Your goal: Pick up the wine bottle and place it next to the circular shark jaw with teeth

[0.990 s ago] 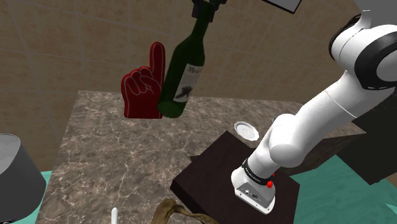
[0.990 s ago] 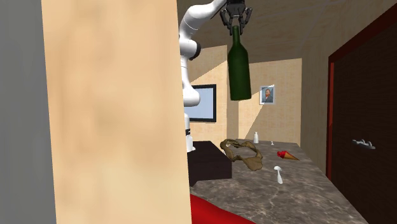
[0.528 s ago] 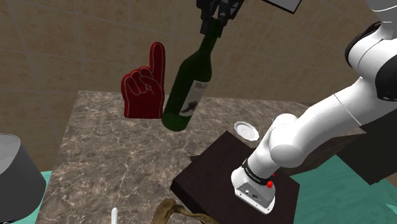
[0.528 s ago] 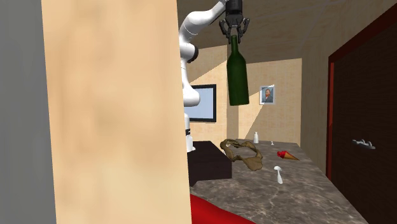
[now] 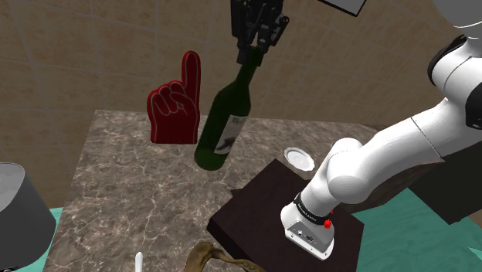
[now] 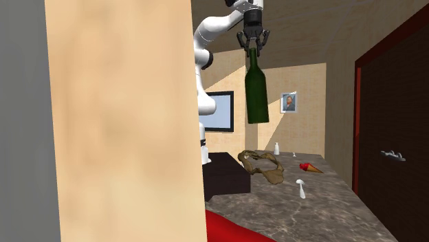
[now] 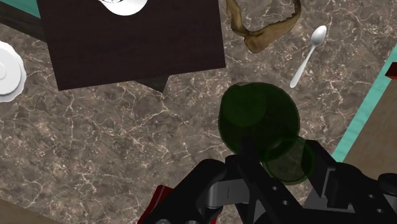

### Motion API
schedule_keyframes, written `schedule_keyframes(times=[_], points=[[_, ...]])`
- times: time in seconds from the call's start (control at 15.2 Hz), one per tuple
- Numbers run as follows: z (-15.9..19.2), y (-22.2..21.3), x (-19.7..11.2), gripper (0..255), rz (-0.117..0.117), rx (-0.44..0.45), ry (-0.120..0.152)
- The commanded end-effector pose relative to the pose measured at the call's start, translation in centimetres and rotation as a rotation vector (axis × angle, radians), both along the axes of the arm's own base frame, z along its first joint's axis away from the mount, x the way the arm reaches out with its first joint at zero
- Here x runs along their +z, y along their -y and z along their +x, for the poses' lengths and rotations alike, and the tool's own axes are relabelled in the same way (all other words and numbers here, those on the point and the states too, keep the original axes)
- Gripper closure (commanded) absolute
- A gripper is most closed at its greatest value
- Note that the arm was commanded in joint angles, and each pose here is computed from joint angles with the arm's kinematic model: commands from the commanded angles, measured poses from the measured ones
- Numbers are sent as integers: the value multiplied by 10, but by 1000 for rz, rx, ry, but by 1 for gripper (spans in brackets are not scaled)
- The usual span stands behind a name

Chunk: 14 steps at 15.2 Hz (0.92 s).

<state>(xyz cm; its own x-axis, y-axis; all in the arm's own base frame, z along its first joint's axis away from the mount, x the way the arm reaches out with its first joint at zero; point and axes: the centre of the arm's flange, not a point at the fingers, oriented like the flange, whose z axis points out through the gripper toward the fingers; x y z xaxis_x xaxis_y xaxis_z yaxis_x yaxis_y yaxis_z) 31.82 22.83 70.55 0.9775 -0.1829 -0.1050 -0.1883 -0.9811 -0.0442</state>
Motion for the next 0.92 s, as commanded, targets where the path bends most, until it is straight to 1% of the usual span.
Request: schedule_keyframes(times=[0.0, 0.86], points=[[0, -1, -11, 255, 0, 0, 1], [0, -1, -80, 255, 0, 0, 1]])
